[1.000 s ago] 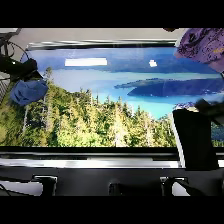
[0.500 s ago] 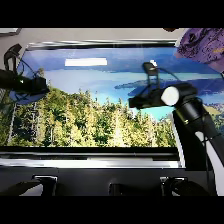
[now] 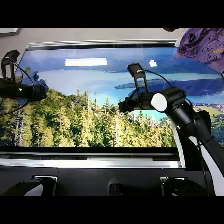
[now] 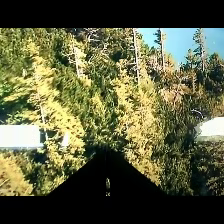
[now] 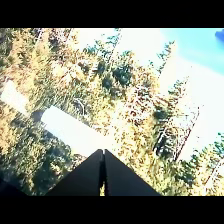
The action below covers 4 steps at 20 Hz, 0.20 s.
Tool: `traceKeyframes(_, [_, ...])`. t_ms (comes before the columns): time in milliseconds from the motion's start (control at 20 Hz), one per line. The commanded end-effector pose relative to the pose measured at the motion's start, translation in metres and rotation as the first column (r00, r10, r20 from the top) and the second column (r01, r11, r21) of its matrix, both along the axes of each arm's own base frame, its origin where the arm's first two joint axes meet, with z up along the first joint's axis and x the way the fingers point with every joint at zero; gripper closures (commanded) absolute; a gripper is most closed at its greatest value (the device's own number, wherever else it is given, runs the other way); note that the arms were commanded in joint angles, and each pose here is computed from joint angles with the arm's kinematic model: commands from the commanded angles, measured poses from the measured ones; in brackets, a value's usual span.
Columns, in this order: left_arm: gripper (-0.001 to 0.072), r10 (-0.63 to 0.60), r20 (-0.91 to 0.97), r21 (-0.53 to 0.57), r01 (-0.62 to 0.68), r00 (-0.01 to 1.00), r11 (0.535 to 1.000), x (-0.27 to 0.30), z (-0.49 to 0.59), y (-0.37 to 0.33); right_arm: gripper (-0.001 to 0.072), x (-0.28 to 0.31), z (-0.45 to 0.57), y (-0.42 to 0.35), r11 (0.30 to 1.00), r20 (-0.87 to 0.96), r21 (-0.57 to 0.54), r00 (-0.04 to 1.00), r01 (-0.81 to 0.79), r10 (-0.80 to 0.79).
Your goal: Fold the clothes and pants, and hang the long-sleeved shirts on hangers.
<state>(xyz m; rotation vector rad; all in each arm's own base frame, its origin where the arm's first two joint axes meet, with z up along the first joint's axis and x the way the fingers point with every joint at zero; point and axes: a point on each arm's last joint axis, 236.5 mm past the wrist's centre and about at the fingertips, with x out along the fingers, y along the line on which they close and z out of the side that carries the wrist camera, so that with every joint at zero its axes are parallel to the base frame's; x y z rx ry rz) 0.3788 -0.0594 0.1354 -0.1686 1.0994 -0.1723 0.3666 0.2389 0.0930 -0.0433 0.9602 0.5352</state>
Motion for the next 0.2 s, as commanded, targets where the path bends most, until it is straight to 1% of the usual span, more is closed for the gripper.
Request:
traceKeyframes(0, [0.0691, 0.001, 0.003, 0.004, -0.001, 1.0, 1.0, -0.0001, 0.0, 0.0008, 0.0685, -0.0001, 0.0003, 0.0014, 1.0, 0.003, 0.0, 1.0, -0.003, 0.003])
traceKeyframes(150, [0.0691, 0.001, 0.003, 0.004, -0.001, 1.0, 1.0, 0.0, 0.0, 0.0008, 0.0685, 0.0, 0.0003, 0.0012, 1.0, 0.003, 0.0, 1.0, -0.003, 0.003])
